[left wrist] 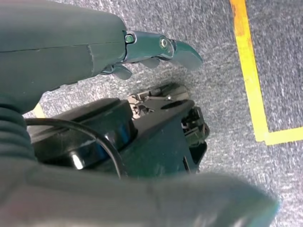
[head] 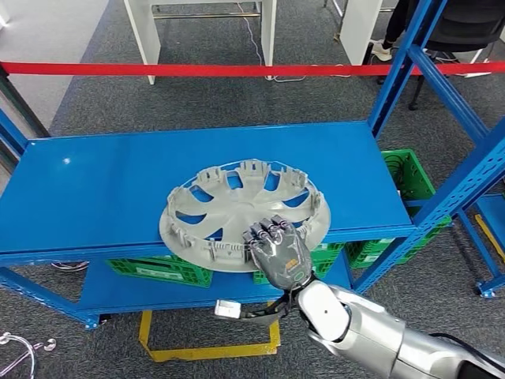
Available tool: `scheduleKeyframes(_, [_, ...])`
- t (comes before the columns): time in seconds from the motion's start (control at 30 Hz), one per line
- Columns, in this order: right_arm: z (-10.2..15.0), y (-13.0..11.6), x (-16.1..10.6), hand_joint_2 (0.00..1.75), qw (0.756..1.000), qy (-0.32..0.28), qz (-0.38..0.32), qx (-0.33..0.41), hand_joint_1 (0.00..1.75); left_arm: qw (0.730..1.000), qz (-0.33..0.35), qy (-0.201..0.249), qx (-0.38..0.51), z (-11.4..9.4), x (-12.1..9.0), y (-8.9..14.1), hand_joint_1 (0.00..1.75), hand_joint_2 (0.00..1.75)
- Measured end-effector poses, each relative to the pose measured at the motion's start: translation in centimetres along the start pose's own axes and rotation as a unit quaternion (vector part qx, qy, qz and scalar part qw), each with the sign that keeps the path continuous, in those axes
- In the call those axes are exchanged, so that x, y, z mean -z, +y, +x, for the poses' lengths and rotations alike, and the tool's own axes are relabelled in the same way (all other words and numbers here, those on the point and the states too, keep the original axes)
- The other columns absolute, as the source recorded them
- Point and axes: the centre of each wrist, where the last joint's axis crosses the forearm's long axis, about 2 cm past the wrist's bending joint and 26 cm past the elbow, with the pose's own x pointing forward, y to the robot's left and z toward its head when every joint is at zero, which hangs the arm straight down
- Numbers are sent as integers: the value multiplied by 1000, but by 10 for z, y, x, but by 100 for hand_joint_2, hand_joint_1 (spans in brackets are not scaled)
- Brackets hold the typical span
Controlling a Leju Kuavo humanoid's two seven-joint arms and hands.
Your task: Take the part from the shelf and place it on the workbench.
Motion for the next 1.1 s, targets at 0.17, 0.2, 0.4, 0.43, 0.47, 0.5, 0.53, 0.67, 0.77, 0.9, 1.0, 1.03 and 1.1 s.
scheduleKeyframes(0.17, [9,-49,29,175,967,-226,-113,5,175,1000,6,0,2,0,0,1,0,175])
scheduleKeyframes(0.2, [4,-58,33,175,959,-252,-129,-13,175,1000,7,-2,3,1,0,2,0,175])
scheduleKeyframes(0.4, [-7,-91,27,175,980,-93,-171,-35,175,1000,13,-2,7,0,0,4,0,175])
scheduleKeyframes(0.43, [-7,-95,27,175,981,-78,-177,-36,175,1000,13,-3,8,1,0,4,0,175])
scheduleKeyframes(0.47, [-7,-99,26,175,980,-68,-181,-38,175,1000,13,-4,8,1,1,4,0,175])
scheduleKeyframes(0.5, [-6,-103,25,175,980,-63,-184,-41,175,1000,14,-4,9,2,1,4,0,175])
scheduleKeyframes(0.53, [-6,-106,25,175,979,-59,-188,-43,175,1000,14,-5,11,2,1,5,0,175])
scheduleKeyframes(0.67, [-6,-116,28,175,976,-48,-206,-49,175,1000,15,-9,18,6,3,6,0,175])
scheduleKeyframes(0.77, [-6,-119,28,175,975,-43,-212,-50,175,1000,17,-9,22,7,4,6,0,175])
scheduleKeyframes(0.9, [-5,-121,27,175,975,-36,-212,-49,175,1000,17,-9,23,8,4,6,0,175])
scheduleKeyframes(1.0, [-4,-121,27,175,976,-26,-212,-45,175,1000,17,-9,23,8,4,6,0,175])
scheduleKeyframes(1.03, [-4,-121,27,175,976,-23,-213,-44,175,1000,18,-9,23,8,4,6,0,175])
scheduleKeyframes(1.1, [-3,-121,27,175,976,-17,-213,-41,175,999,19,-9,24,8,4,6,0,175])
